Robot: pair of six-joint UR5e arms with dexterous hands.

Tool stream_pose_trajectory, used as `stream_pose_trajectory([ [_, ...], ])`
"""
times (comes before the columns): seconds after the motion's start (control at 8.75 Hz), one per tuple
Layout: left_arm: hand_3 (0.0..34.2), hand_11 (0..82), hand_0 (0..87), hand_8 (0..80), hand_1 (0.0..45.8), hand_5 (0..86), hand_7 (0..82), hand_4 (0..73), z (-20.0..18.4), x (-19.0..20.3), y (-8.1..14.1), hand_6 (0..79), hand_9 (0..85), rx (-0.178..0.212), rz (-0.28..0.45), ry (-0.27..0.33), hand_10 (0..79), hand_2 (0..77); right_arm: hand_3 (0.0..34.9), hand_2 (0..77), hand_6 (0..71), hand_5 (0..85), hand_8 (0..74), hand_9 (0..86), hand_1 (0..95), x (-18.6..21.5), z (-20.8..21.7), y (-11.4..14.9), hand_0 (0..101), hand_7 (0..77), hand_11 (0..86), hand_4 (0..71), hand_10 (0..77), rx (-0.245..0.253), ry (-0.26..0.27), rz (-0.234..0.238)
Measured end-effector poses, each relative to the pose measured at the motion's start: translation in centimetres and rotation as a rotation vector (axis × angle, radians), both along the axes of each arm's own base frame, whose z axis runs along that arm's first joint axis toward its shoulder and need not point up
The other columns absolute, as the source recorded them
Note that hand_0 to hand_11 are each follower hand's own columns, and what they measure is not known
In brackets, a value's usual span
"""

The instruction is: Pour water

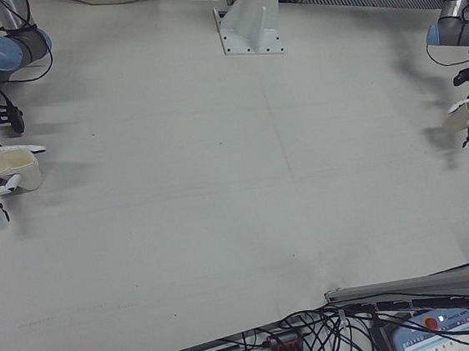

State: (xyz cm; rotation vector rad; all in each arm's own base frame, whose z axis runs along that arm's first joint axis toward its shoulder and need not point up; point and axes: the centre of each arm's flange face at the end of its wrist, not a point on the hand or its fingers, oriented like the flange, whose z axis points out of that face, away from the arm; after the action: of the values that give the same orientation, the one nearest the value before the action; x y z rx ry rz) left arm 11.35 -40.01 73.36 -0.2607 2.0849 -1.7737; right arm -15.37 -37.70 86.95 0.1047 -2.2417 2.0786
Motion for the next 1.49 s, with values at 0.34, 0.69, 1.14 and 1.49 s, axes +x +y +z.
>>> stream_pose_trajectory([
  [0.34,0.0,16.9,80.4,6.0,28.4,45.8,12.5,42.5,-0.6,0.3,-0.3,15.3,2.2,0.007,0.003,0.005,8.7,25.6,0.3,7.1,1.6,69.3,3.3,1.6,12.5,-0.2,-0.4,-0.3,51,5.5,12.5,33.8,8.2,-0.001,-0.045,0.006],
  [0.69,0.0,16.9,80.4,6.0,28.4,45.8,13.6,42.5,-3.7,2.8,-2.8,15.8,2.2,0.046,0.120,0.027,8.7,25.6,0.4,7.1,5.4,69.8,2.7,1.1,16.9,0.6,-1.0,-1.0,54,9.3,7.6,29.5,4.4,0.004,-0.099,0.029],
  [1.14,0.0,16.9,80.2,7.1,28.4,45.8,15.8,42.5,-14.0,9.4,-10.9,17.5,2.7,0.145,0.274,0.041,8.7,26.2,0.3,8.7,6.5,69.8,2.7,0.5,21.8,2.3,-8.5,-4.5,59,10.9,6.0,29.5,2.7,0.005,-0.092,0.099],
  [1.49,0.0,16.9,80.3,7.6,28.4,45.8,15.8,42.5,-19.5,12.4,-13.5,18.0,3.3,0.209,0.361,0.041,8.7,26.2,0.4,8.7,6.5,69.3,1.1,0.5,21.8,4.2,-13.6,-7.1,59,10.4,4.4,28.9,1.6,-0.002,-0.050,0.090],
])
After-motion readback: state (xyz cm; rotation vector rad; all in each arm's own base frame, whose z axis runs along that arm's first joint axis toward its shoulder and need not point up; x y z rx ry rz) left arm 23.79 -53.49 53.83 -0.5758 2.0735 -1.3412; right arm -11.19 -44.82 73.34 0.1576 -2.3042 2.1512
